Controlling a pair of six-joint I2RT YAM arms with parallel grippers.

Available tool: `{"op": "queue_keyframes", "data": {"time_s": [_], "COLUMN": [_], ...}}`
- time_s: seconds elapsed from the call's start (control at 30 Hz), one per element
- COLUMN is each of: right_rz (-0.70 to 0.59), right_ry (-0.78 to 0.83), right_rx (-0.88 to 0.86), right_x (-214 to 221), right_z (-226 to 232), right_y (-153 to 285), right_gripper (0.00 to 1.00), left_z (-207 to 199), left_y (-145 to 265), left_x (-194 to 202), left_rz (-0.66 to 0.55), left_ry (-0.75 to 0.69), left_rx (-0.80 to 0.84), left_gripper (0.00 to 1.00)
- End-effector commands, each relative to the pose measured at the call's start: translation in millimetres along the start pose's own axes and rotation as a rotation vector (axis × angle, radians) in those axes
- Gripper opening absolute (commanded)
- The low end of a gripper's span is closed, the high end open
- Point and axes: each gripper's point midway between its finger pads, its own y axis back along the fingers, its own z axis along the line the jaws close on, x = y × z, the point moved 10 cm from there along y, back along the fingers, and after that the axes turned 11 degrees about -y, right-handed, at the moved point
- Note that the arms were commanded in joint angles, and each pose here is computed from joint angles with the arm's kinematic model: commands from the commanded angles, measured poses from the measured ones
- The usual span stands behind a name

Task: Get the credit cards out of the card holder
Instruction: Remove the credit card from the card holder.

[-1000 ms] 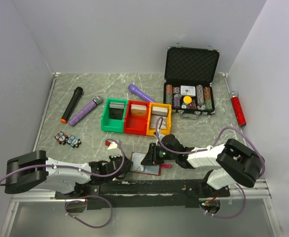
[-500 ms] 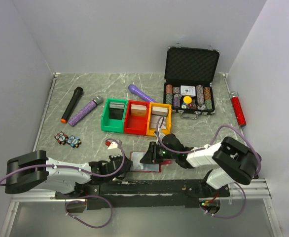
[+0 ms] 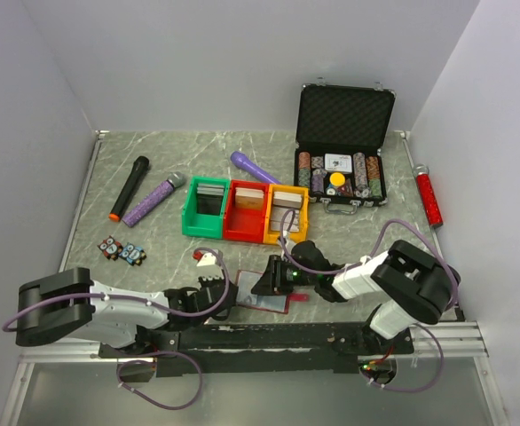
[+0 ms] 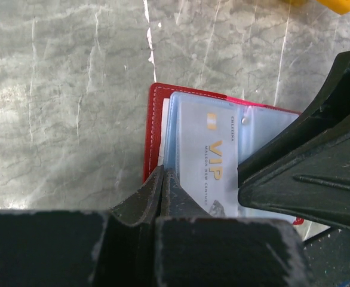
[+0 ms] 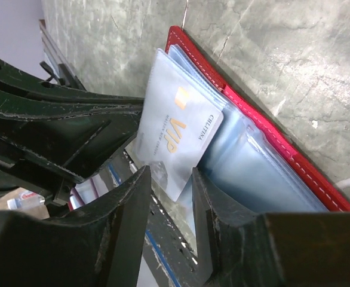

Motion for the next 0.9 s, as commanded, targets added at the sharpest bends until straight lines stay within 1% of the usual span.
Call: {"op": "queue_keyframes", "data": {"time_s": [0.0, 0.3, 0.43, 0.57, 0.7, 0.87], "right_rz": [-0.004, -0.050, -0.043, -0.037, -0.029, -0.021], "right_ry": [0.029, 0.013, 0.009, 0.005, 0.001, -0.003], "right_rx": [-0.172, -0.178, -0.146, -0.128, -0.111, -0.112], "right_x": [-3, -4, -4, -5, -5, -5], "right_z": [22, 21, 18, 16, 15, 14], "right_y": [1, 8, 7, 5, 3, 2], "right_gripper": [0.42, 0.44, 0.44, 0.44, 0.45, 0.45], "left_z": [10, 16, 22, 26, 23, 13], "left_y": [-1, 1, 6, 16, 23, 26], "left_x": [15, 15, 10, -1, -13, -21], "left_rz": [0.096, 0.093, 0.067, 0.020, -0.025, -0.044], "left_ry": [-0.077, -0.048, -0.028, -0.009, 0.008, 0.013], "left_rx": [-0.027, -0.063, -0.108, -0.115, -0.097, -0.035], "left_gripper": [0.01, 0.01, 0.01, 0.01, 0.01, 0.01]}}
